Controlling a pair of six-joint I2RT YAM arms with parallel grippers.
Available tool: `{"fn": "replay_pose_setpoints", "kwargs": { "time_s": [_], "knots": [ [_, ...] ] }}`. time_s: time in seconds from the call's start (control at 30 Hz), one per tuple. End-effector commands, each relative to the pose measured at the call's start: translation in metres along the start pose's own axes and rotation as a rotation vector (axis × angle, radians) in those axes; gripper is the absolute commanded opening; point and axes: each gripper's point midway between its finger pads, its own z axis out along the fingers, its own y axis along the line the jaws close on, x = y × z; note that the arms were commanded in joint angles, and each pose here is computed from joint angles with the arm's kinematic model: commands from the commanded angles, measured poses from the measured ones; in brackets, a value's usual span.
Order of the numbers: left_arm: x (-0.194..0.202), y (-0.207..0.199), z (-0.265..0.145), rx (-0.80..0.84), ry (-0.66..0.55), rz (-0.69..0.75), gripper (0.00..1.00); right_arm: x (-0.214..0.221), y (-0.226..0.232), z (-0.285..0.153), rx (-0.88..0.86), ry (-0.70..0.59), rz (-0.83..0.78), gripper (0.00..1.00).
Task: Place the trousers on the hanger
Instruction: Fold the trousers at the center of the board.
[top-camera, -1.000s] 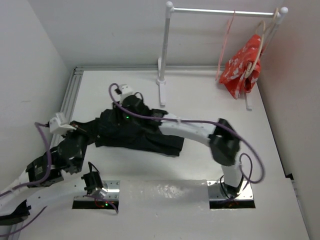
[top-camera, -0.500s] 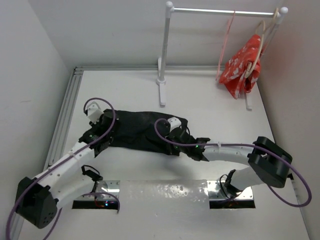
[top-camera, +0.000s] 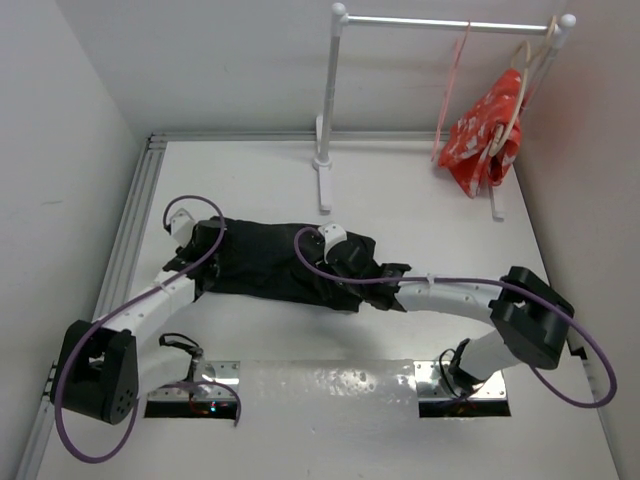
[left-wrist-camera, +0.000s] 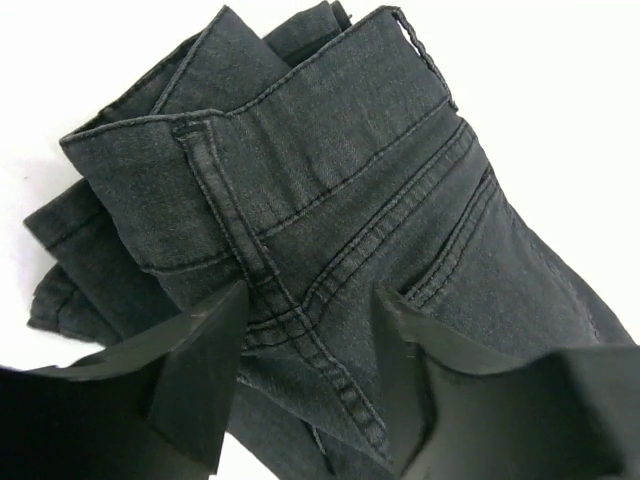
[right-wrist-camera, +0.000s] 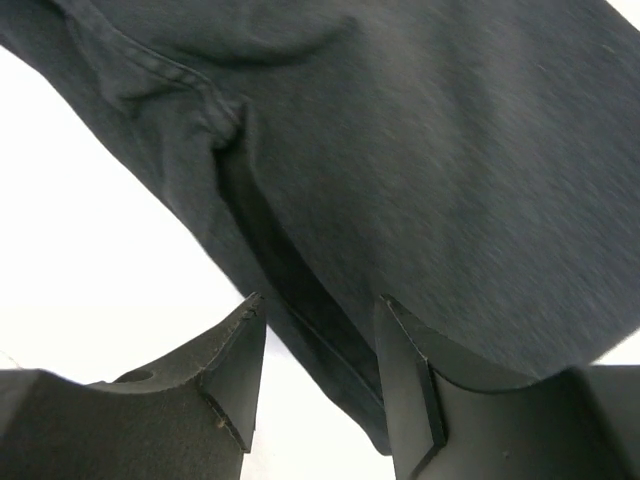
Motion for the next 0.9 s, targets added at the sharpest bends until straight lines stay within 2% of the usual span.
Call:
{"fn": "replay_pose_setpoints", "kwargs": {
  "time_s": [0.0,0.03,0.13,0.2,0.27,0.37,0.57,0.6,0.73,0.87],
  "knots": [
    [-0.011,-0.017,0.005,0.054,-0.028,-0.018,0.48,-0.015,0.019,0.006,-0.070,0.005,-0.027,0.46],
    [-0.010,-0.016,0.005,0.050,-0.024,-0.022,0.43,-0.018,0.025,0.008,-0.093,0.004,-0.021,0.46],
    [-0.004,-0.010,0.004,0.045,-0.009,-0.022,0.37,-0.016,0.029,0.018,-0.097,0.023,-0.021,0.47],
    [0.001,-0.004,0.002,0.045,-0.004,-0.021,0.34,-0.016,0.034,0.027,-0.106,0.044,-0.027,0.53],
    [0.003,0.002,0.000,0.053,-0.015,-0.027,0.26,-0.016,0.042,0.033,-0.136,0.065,-0.029,0.55],
    [0.006,0.009,0.001,0.040,-0.022,-0.026,0.00,-0.019,0.052,0.046,-0.156,0.083,-0.025,0.53],
    [-0.007,0.000,-0.004,0.054,-0.047,-0.047,0.00,-0.022,0.058,0.065,-0.157,0.089,-0.020,0.41],
    [-0.011,-0.002,-0.008,0.062,-0.055,-0.055,0.00,-0.024,0.061,0.068,-0.165,0.078,-0.013,0.36],
    [-0.027,-0.006,-0.021,0.081,-0.092,-0.084,0.00,-0.022,0.055,0.070,-0.134,0.066,0.000,0.00],
    [-0.036,0.006,-0.034,0.056,-0.129,-0.110,0.00,-0.032,0.050,0.042,-0.144,-0.003,0.012,0.00]
  ]
}}
